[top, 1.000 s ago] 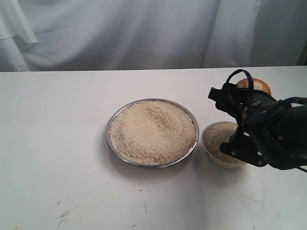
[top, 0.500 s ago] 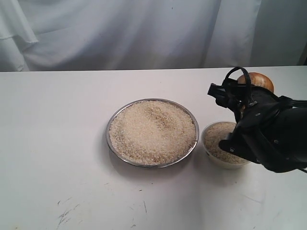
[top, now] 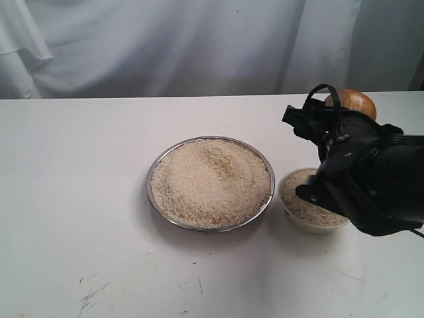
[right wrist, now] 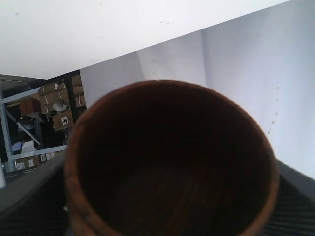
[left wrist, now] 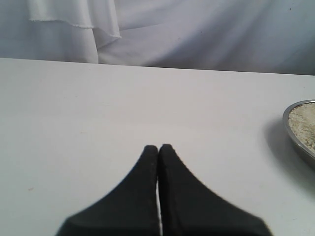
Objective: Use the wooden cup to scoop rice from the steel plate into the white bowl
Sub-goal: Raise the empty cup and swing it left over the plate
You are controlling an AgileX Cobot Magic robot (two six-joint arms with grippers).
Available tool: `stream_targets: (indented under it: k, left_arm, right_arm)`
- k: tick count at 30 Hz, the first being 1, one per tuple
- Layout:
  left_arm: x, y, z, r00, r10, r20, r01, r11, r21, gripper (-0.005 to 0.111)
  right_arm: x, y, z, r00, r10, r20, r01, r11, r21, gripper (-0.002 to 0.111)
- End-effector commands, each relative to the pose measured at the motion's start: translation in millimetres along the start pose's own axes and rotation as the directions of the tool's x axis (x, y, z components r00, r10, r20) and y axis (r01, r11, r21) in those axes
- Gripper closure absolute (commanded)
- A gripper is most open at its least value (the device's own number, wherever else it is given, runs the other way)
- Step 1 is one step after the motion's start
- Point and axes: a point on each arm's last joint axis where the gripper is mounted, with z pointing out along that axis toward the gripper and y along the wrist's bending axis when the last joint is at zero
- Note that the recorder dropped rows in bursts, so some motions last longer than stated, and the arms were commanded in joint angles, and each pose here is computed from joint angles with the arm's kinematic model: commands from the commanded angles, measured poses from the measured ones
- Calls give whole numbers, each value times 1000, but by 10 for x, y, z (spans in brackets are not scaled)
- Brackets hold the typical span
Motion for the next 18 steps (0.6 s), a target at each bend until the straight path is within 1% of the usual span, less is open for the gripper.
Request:
stream_targets:
  k: [1, 2, 3, 4, 5, 7, 8, 10, 13, 15, 16, 18]
  left_arm:
    - [2, 1, 2, 1000, -3, 13, 3, 1000, -1, 107]
    - [2, 1, 2, 1000, -3, 13, 3, 1000, -1, 107]
    - [2, 1, 2, 1000, -3, 13, 3, 1000, -1, 107]
    - [2, 1, 2, 1000, -3, 13, 3, 1000, -1, 107]
    - [2, 1, 2, 1000, -3, 13, 3, 1000, -1, 107]
    - [2, 1, 2, 1000, -3, 13, 3, 1000, -1, 107]
    - [2, 1, 2, 1000, -3, 13, 3, 1000, -1, 107]
    - [2, 1, 2, 1000, -3, 13, 3, 1000, -1, 107]
    - [2, 1, 2, 1000, -3, 13, 3, 1000, -1, 107]
    - [2, 1, 2, 1000, -3, 13, 3, 1000, -1, 107]
    - [2, 1, 2, 1000, -3, 13, 3, 1000, -1, 107]
    - [2, 1, 2, 1000, -3, 13, 3, 1000, -1, 107]
  right_arm:
    - [99, -75, 6, 978, 207, 30, -208, 977, 52, 108]
    - [107, -68, 18, 950, 294, 108, -299, 954, 30, 108]
    - [121, -53, 15, 897, 397, 195, -403, 915, -9, 108]
    - [141, -34, 12, 842, 472, 263, -477, 878, -48, 108]
    - [170, 23, 24, 799, 525, 293, -523, 847, -92, 108]
    - [245, 140, 76, 690, 646, 326, -632, 757, -163, 108]
    - [295, 195, 115, 624, 701, 345, -688, 702, -183, 108]
    - [420, 259, 180, 452, 795, 404, -811, 555, -186, 108]
    - [553, 312, 221, 251, 866, 433, -909, 364, -201, 108]
    - [636, 308, 201, 95, 889, 447, -953, 211, -217, 108]
    - [665, 297, 180, 36, 890, 455, -963, 152, -222, 108]
    - [726, 288, 116, -116, 885, 451, -967, 3, -254, 108]
